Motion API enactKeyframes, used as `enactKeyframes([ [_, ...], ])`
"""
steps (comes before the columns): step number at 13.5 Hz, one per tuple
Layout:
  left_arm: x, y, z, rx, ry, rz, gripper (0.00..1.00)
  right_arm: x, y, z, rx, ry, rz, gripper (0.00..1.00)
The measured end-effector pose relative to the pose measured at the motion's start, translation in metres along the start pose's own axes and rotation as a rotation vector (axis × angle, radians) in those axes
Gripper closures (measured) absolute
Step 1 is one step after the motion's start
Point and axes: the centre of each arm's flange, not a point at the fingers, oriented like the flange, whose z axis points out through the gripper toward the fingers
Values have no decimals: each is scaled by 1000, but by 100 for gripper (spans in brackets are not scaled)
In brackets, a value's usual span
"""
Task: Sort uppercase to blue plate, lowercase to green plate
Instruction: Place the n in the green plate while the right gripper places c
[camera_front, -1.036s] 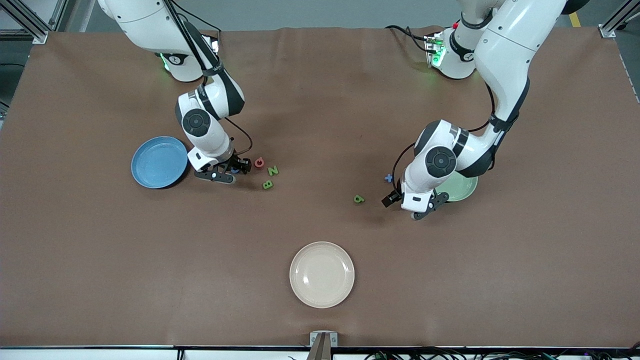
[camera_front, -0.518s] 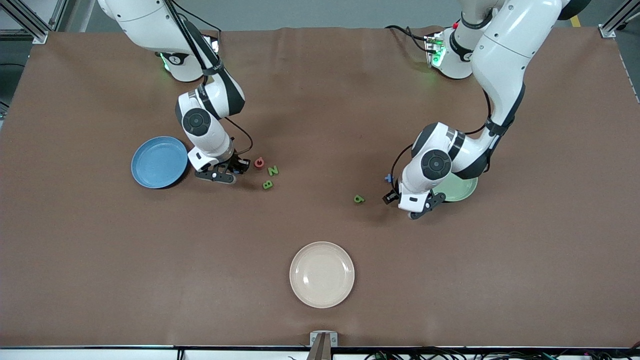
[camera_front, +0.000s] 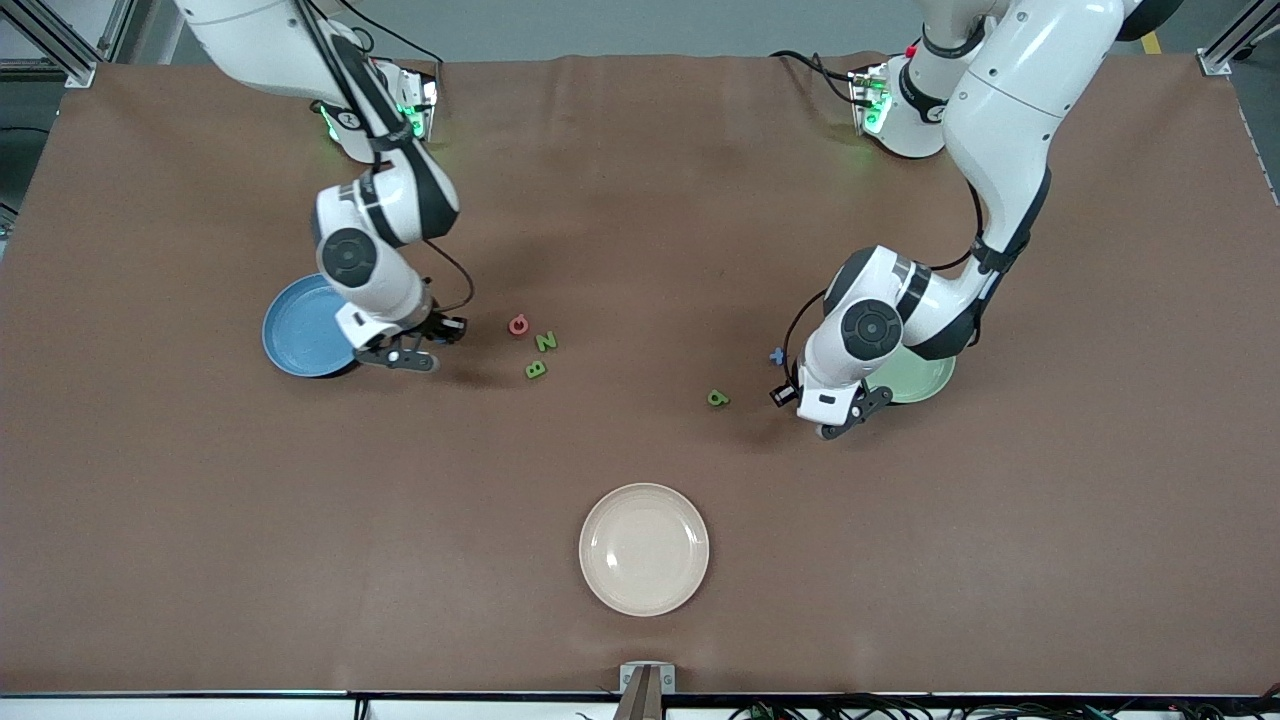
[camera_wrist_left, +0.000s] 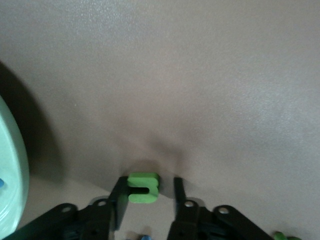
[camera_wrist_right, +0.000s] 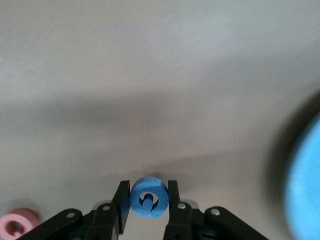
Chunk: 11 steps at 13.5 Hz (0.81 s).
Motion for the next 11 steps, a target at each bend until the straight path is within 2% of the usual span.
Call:
enactKeyframes([
  [1, 0, 0, 0, 0, 0, 0, 58, 8, 23, -12, 8, -7, -28, 65],
  [2, 0, 1, -1, -2, 1, 1, 67, 16, 48, -22, 17, -8, -58, 65],
  [3, 0, 1, -1, -2, 2, 1, 72, 23, 75, -28, 27, -6, -89, 65],
  [6, 3, 0, -2, -4, 4, -3, 73, 35, 149, -27, 45, -12, -133, 65],
  [9, 8, 0, -21, -11, 23, -4, 73, 30, 163, -17, 49, -32, -139, 65],
  [11, 6, -3, -46, 23, 27, 0, 73, 25, 157, -12, 49, -39, -151, 65],
])
